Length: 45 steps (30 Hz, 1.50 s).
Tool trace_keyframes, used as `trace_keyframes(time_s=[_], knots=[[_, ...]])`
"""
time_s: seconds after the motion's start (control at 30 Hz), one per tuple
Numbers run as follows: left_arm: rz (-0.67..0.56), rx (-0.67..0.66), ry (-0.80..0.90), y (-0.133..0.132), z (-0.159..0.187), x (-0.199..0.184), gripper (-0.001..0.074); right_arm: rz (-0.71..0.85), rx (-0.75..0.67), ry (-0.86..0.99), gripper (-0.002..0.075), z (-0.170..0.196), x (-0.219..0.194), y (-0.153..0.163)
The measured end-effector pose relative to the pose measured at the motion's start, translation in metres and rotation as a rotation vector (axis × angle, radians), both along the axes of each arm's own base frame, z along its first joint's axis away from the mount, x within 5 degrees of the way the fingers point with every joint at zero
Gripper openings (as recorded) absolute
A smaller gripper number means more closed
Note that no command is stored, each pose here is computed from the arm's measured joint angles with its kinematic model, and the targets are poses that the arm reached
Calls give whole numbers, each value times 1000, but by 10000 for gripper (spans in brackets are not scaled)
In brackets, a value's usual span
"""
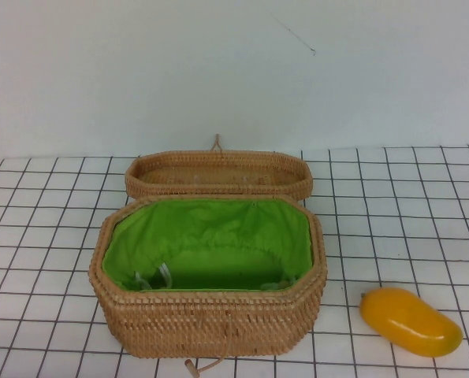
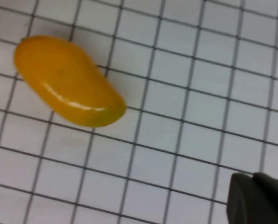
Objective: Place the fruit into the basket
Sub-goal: Pick up the mango on the table
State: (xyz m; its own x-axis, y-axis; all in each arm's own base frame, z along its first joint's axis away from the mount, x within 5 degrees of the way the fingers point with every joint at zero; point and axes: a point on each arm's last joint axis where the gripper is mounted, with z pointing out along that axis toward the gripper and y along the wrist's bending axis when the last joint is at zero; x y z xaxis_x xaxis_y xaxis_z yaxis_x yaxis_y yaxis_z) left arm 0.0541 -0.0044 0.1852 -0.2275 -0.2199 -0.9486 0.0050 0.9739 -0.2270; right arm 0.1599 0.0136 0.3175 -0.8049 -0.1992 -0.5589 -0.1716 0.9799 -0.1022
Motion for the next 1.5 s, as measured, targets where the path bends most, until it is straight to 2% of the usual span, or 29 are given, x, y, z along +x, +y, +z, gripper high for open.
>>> trace_keyframes(time_s=[0.17, 0.3, 0.37, 0.5, 0.67, 0.8, 0.93, 1.03, 1.13, 1.17, 1.3, 1.43, 1.47, 1.5], knots=[[0, 0, 0, 0, 0, 0, -3, 2, 142, 51, -3, -13, 23, 14], [0, 0, 0, 0, 0, 0, -3, -18, 336, 56, -3, -18, 36, 29], [0, 0, 0, 0, 0, 0, -3, 65, 371, 40, -3, -19, 43, 36], [0, 0, 0, 0, 0, 0, -3, 359, 440, 41, -1, -26, 53, 56], [0, 0, 0, 0, 0, 0, -3, 442, 491, 82, 4, -29, 71, 65], [0, 0, 0, 0, 0, 0, -3, 585, 366, 136, 4, -22, 83, 72], [0, 0, 0, 0, 0, 0, -3, 720, 118, 145, 4, -3, 90, 83], [0, 0, 0, 0, 0, 0, -3, 769, -59, 151, 4, 7, 95, 96], [0, 0, 0, 0, 0, 0, -3, 771, -134, 182, 24, 4, 102, 110], [0, 0, 0, 0, 0, 0, -3, 781, -152, 204, 6, 0, 103, 115], [0, 0, 0, 0, 0, 0, -3, 781, -160, 305, 267, -22, 112, 124], [0, 0, 0, 0, 0, 0, -3, 680, -143, 406, 707, -47, 124, 128], [0, 0, 0, 0, 0, 0, -3, 661, -140, 430, 738, -54, 127, 129], [0, 0, 0, 0, 0, 0, -3, 659, -142, 449, 731, -61, 130, 130]])
